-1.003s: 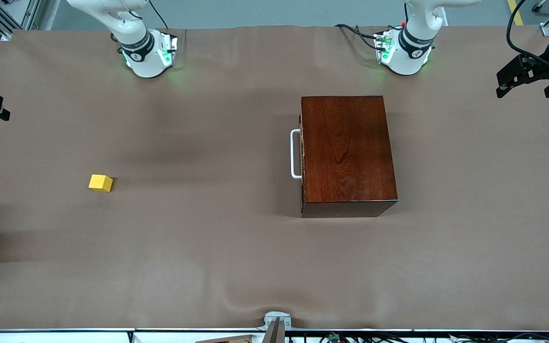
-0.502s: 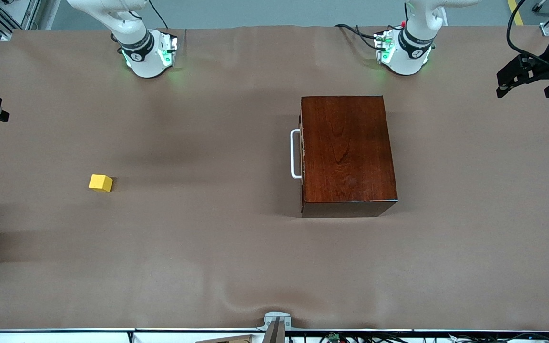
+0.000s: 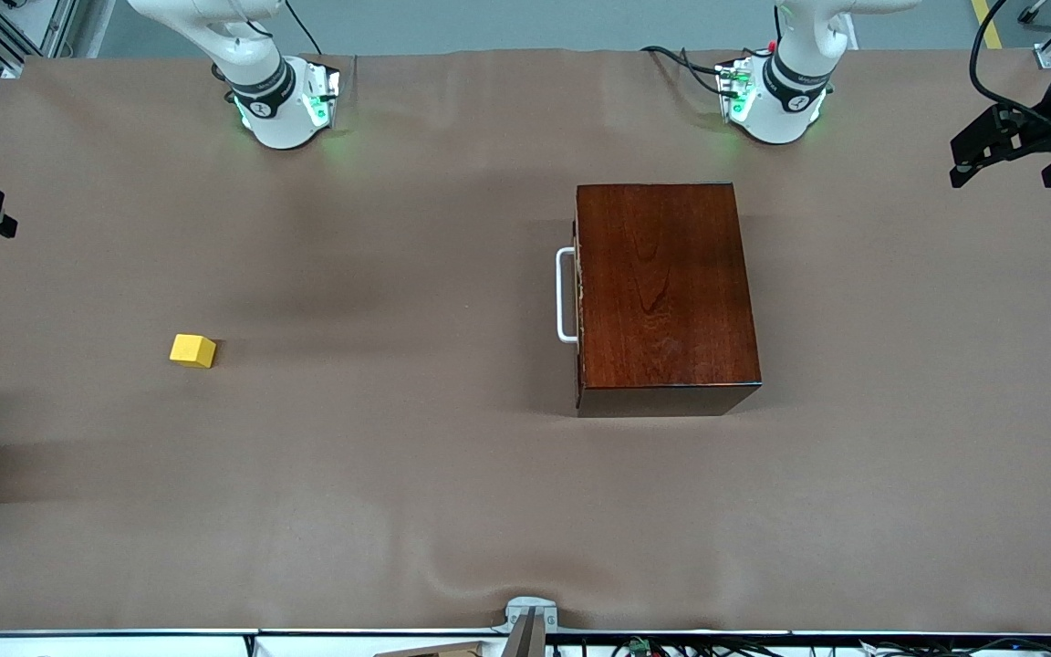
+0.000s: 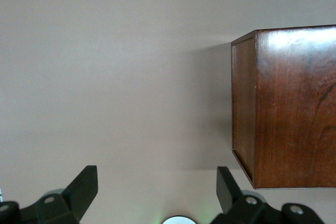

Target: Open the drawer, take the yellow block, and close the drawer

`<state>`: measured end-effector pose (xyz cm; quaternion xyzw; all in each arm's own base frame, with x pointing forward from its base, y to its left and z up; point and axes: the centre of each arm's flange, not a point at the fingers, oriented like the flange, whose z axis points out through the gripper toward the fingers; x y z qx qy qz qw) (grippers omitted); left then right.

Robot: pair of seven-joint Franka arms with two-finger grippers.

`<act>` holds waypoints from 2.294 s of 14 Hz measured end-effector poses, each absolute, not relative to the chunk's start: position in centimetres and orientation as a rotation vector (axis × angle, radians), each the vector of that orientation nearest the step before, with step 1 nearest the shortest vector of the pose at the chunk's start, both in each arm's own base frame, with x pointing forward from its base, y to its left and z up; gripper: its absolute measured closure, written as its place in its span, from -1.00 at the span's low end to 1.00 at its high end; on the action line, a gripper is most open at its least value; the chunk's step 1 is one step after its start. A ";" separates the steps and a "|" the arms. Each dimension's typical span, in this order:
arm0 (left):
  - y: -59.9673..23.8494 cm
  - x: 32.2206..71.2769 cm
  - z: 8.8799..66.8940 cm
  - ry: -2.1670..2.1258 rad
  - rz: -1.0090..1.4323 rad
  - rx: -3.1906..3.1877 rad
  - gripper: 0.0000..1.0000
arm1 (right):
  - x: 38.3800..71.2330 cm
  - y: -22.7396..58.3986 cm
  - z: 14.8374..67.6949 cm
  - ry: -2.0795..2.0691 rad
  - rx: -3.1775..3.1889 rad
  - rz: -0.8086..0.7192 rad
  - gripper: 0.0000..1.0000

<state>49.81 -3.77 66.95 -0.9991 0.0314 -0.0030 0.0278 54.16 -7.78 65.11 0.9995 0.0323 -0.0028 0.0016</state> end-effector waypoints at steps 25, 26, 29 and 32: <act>-3.8 49.8 66.9 0.097 -0.009 -3.084 -1.00 | 53.9 -8.9 66.0 0.068 3.138 -0.001 -1.00; -3.8 49.8 66.9 0.097 -0.008 -3.084 -1.00 | 53.9 -8.8 66.0 0.072 3.138 0.000 -1.00; -3.8 49.9 66.8 0.097 -0.005 -3.084 -1.00 | 53.9 -8.6 66.0 0.077 3.138 0.000 -1.00; -3.8 50.0 66.6 0.097 0.001 -3.084 -1.00 | 54.0 -8.2 66.0 0.087 3.139 0.000 -1.00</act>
